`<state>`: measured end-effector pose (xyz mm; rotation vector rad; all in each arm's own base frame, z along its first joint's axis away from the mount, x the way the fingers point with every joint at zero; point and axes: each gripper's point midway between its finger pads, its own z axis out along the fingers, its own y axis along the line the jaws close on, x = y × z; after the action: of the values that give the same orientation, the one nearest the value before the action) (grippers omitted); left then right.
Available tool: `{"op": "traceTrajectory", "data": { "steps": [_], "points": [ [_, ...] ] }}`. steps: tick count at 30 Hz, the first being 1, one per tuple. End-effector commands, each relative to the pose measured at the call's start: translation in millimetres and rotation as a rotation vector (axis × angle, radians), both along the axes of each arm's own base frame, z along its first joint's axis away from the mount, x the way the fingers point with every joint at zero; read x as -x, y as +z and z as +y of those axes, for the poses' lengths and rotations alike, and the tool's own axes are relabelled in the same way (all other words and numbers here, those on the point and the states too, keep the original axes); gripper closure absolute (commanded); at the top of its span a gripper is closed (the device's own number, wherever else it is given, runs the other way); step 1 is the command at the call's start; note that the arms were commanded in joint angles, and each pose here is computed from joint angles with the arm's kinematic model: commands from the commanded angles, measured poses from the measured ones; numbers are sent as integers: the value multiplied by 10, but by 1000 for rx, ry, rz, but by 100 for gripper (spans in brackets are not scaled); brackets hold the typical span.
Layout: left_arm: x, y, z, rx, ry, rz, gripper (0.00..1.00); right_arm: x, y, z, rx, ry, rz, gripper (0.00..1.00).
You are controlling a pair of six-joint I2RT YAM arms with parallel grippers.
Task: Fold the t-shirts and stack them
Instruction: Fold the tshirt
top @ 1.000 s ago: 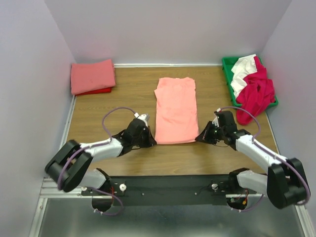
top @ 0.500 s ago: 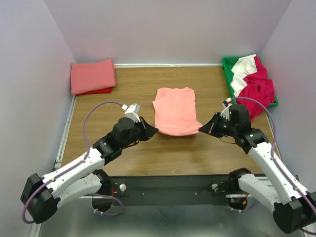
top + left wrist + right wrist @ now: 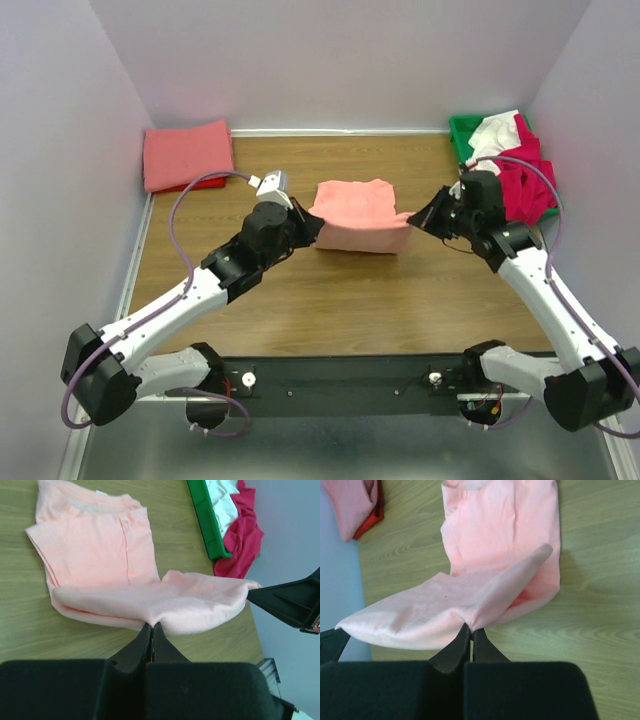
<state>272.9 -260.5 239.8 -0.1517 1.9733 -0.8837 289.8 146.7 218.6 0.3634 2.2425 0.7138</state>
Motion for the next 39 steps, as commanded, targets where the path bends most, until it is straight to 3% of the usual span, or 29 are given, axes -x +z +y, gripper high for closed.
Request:
{"op": "traceTrajectory", "data": {
  "steps": [1,18,39],
  "points": [
    [-350,181,147,-55,106,-81,100,-287,234,-70,60,-55,-65,100],
    [-1414,30,300,-136,123,-85,100,-1167,147,5,131,-66,-23,99],
    [-2400,-541,210,-195,127,22,100,-2124,-623,90,55,58,107,99]
  ]
}}
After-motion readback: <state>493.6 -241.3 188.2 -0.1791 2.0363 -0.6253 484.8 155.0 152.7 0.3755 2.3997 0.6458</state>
